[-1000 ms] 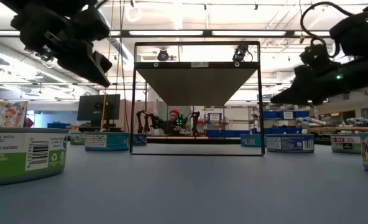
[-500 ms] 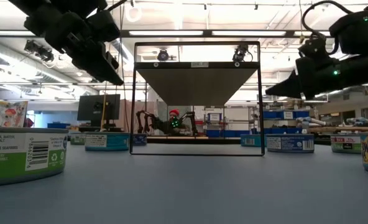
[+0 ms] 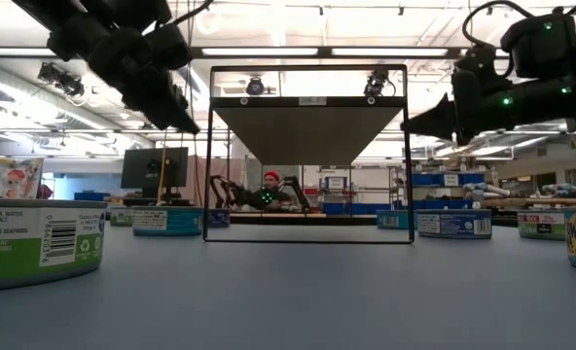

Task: Stack canned seafood by type on shelf
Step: Put the yellow-blue tuna can on the shelf

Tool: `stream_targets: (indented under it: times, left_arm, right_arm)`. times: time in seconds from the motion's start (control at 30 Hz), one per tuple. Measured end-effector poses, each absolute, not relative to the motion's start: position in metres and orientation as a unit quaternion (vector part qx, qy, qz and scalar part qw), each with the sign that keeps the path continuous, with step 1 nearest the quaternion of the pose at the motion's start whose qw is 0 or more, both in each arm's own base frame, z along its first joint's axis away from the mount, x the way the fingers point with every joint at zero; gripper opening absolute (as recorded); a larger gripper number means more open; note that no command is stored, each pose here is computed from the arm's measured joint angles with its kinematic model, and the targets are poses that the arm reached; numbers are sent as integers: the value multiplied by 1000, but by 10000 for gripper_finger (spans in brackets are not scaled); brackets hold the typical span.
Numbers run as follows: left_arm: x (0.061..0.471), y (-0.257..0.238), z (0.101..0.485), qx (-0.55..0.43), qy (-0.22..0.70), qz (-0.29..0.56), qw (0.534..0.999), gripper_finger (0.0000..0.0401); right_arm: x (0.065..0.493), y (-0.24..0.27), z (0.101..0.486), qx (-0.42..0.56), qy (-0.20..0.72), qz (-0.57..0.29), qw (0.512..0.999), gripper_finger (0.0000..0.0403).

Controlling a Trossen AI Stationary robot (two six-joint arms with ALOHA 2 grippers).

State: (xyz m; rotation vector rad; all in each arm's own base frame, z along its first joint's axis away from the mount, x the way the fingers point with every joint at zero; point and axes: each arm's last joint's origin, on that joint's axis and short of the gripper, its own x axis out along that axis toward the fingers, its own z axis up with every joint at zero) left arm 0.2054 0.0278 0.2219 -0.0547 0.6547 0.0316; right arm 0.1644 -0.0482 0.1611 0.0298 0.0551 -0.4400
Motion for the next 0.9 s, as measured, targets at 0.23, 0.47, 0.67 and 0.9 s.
stream_targets:
  times: [0.23,0.47,0.67,0.9]
  left_arm:
    - [196,25,211,10,390,-32,920,2]
    - [190,14,206,-43,428,-57,901,10]
    - [194,0,199,-5,448,-53,892,73]
    - [202,-4,185,55,484,-29,873,122]
  right_arm:
    - [176,-49,176,-10,35,-211,977,2]
    - [203,-56,218,-37,122,-204,971,2]
    - [213,-58,253,-51,149,-200,967,5]
    - [212,-59,256,-55,168,-224,958,5]
